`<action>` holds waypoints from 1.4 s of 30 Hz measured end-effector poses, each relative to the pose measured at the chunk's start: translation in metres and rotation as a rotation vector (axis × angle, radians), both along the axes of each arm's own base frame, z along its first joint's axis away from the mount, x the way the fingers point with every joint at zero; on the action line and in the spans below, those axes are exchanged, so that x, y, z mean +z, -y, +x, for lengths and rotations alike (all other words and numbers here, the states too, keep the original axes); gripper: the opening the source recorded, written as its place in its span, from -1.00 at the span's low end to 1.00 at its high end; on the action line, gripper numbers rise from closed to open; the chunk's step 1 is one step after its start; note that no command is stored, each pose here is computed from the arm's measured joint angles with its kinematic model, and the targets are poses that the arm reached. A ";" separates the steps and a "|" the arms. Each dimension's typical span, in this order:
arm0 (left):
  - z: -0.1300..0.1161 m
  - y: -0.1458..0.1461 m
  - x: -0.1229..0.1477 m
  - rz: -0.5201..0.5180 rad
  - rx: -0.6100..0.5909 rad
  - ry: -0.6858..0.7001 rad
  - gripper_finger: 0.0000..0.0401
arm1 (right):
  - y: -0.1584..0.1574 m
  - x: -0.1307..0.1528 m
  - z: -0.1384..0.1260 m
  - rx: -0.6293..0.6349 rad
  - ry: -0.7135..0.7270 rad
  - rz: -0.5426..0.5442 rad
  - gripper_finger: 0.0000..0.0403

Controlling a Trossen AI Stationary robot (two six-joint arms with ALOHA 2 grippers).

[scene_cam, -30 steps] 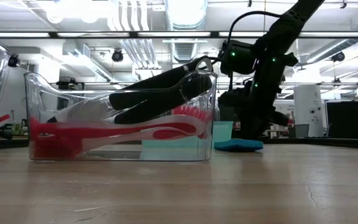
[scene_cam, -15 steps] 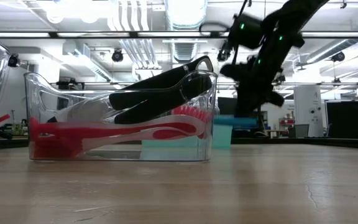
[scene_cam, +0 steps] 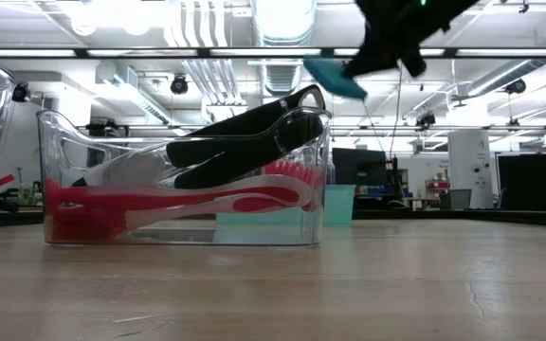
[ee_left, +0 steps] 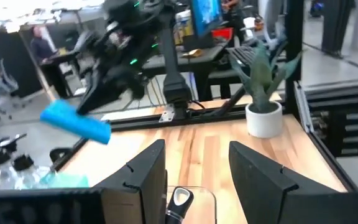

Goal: Pick & Place Kitchen Sink Supplies
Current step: Put the blue sponge into the bottom transparent bin

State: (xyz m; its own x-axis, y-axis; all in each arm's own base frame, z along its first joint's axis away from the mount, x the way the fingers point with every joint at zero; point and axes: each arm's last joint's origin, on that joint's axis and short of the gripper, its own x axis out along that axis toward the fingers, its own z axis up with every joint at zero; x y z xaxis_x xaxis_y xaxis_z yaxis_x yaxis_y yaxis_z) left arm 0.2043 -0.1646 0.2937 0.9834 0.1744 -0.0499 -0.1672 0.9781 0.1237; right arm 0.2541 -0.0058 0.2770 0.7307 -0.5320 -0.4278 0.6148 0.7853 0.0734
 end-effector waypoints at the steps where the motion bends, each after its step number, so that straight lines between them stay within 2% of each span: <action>1: 0.001 -0.002 0.000 -0.016 0.010 0.003 -0.14 | -0.007 0.003 0.001 0.018 0.014 -0.051 -0.96; 5: 0.005 -0.007 -0.001 -0.077 0.039 0.014 -0.14 | -0.038 0.009 0.009 0.055 0.054 -0.223 -0.96; 8: 0.007 -0.011 -0.007 -0.083 0.047 0.002 -0.14 | -0.060 0.009 0.018 0.086 0.091 -0.320 -0.96; 17: 0.012 -0.023 -0.019 -0.107 0.094 0.021 -0.14 | -0.112 -0.013 0.055 0.176 0.209 -0.505 -0.96; 26: 0.013 -0.025 -0.020 -0.120 0.102 0.031 -0.14 | -0.136 -0.026 0.099 0.201 0.192 -0.565 -0.96; 32: 0.014 -0.024 -0.022 -0.120 0.100 0.024 -0.14 | -0.150 -0.019 0.122 0.202 0.181 -0.617 -0.96; 39: 0.015 -0.025 -0.021 -0.138 0.110 0.033 -0.14 | -0.162 -0.012 0.124 0.094 0.092 -0.689 -0.96; 42: 0.014 -0.025 -0.021 -0.139 0.111 0.034 -0.14 | -0.166 -0.012 0.121 0.103 0.100 -0.682 -0.96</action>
State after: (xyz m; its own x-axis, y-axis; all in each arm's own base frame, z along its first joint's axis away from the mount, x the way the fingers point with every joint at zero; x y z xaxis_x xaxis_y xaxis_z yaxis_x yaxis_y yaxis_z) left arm 0.2185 -0.1397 0.2728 0.9601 0.2757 -0.0478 -0.2768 0.9607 -0.0187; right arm 0.3754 0.1604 0.2649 0.8103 -0.5838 0.0497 0.5508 0.7300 -0.4047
